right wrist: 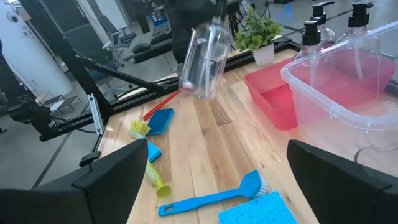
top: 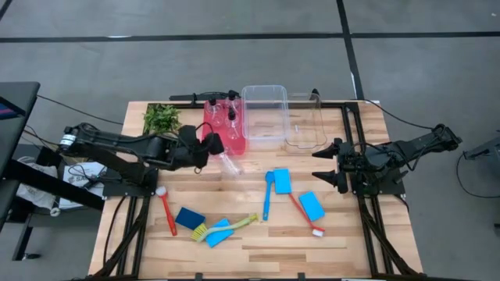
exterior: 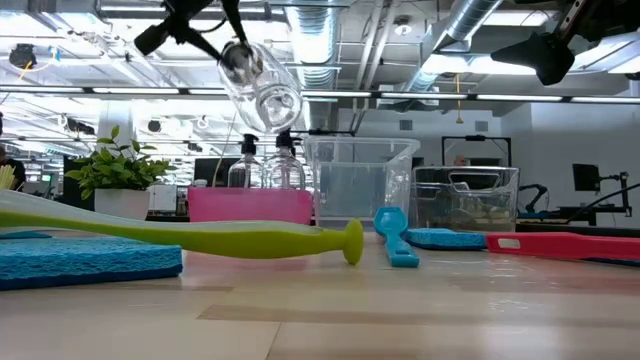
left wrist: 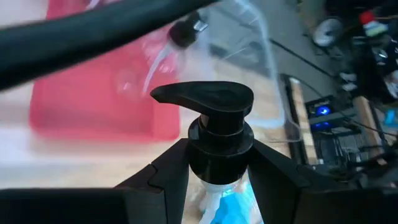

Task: Pick & Place Kitchen Sink Supplies
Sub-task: Put the transparent dishwashing liquid dispenser into the red bin

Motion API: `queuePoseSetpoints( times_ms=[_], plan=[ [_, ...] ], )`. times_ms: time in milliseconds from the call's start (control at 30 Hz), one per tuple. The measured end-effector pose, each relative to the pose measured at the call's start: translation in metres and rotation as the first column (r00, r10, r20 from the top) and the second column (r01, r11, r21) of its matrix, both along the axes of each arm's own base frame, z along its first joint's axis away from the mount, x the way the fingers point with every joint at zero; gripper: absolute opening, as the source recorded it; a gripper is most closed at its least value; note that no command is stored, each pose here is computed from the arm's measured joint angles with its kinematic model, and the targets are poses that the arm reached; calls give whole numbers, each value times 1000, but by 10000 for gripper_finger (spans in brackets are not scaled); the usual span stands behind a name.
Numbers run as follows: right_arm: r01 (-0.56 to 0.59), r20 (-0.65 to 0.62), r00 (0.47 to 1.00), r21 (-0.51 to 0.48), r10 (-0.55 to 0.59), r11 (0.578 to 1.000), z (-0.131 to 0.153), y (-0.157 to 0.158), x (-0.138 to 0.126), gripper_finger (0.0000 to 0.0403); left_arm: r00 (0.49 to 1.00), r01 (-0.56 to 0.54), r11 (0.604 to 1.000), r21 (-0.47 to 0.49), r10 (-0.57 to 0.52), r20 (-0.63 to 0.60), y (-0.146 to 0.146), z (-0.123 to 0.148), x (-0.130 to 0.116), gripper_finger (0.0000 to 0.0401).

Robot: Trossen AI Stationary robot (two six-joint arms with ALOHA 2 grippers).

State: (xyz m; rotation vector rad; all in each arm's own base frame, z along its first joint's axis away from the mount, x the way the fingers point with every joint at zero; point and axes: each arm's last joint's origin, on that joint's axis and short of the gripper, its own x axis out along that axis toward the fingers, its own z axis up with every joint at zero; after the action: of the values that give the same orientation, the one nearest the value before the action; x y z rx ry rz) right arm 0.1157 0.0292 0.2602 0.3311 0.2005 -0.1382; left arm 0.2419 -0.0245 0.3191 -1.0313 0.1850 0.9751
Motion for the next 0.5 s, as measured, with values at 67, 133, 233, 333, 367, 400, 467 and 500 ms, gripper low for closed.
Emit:
queuePoseSetpoints(
  times_ms=[67, 133, 233, 333, 367, 400, 467, 500],
  plan=[
    [0, 0, 1000, 0, 0, 1000, 0, 0, 0, 377, 999, 33, 997, 66, -32, -21, 1, 5, -3, 150],
    [0, 0, 1000, 0, 0, 1000, 0, 0, 0, 377, 996, 73, 989, 126, -67, -53, 2, 10, -7, 150],
    [0, 0, 1000, 0, 0, 1000, 0, 0, 0, 377, 989, 116, 970, 215, -94, -112, 4, 15, -12, 150],
    [0, 0, 1000, 0, 0, 1000, 0, 0, 0, 377, 982, 137, 946, 294, -91, -164, 5, 19, -15, 150],
    [0, 0, 1000, 0, 0, 1000, 0, 0, 0, 377, 980, 138, 938, 319, -83, -179, 6, 19, -16, 150],
    [0, 0, 1000, 0, 0, 1000, 0, 0, 0, 377, 979, 136, 929, 345, -71, -193, 6, 20, -16, 150],
    [0, 0, 1000, 0, 0, 1000, 0, 0, 0, 377, 972, 137, 908, 396, -47, -230, 7, 20, -17, 150],
    [0, 0, 1000, 0, 0, 1000, 0, 0, 0, 377, 968, 141, 897, 418, -37, -247, 8, 21, -17, 150]
  ],
)
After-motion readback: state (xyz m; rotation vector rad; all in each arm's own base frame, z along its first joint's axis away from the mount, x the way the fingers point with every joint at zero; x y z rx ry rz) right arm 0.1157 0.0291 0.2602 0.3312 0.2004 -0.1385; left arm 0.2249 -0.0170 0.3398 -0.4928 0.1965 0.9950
